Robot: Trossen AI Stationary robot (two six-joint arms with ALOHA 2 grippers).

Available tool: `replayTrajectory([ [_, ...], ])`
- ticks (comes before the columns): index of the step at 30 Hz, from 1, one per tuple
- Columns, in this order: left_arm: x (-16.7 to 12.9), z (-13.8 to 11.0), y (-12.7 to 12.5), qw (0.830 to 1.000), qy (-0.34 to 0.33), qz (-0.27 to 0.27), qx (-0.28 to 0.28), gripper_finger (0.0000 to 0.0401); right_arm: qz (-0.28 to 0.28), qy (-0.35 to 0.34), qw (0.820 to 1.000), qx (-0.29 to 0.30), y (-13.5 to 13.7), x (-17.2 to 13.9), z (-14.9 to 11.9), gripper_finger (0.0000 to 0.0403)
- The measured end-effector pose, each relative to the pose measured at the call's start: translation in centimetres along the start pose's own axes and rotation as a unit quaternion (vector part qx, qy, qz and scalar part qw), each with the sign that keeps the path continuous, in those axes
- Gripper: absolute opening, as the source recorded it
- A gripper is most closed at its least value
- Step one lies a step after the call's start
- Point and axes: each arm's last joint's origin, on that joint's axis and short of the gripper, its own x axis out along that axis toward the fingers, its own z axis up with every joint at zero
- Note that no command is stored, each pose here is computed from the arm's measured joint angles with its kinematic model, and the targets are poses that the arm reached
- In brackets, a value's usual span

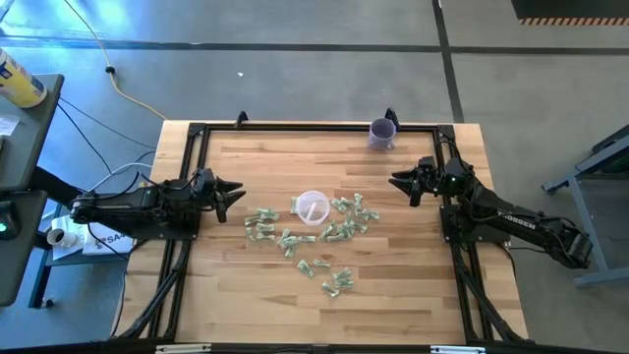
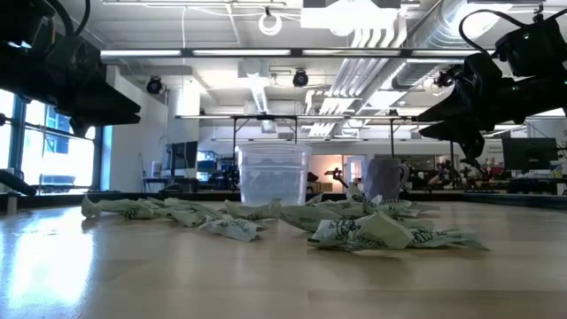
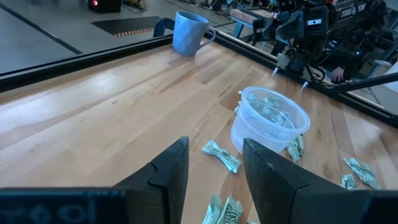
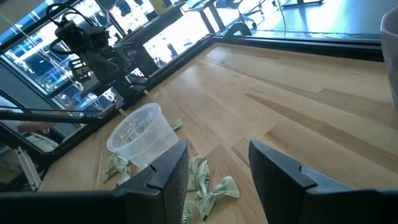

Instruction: Pick and place Stevia / Truvia into bins

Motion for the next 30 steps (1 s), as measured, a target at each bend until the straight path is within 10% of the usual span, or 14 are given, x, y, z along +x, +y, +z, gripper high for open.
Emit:
replayTrajectory([
  [30, 0.00, 0.00, 0.00, 1.000, 0.000, 0.000, 0.000, 0.0184, 0.000, 0.000, 1.000, 0.000, 0.00, 0.00, 0.00, 0.0157],
])
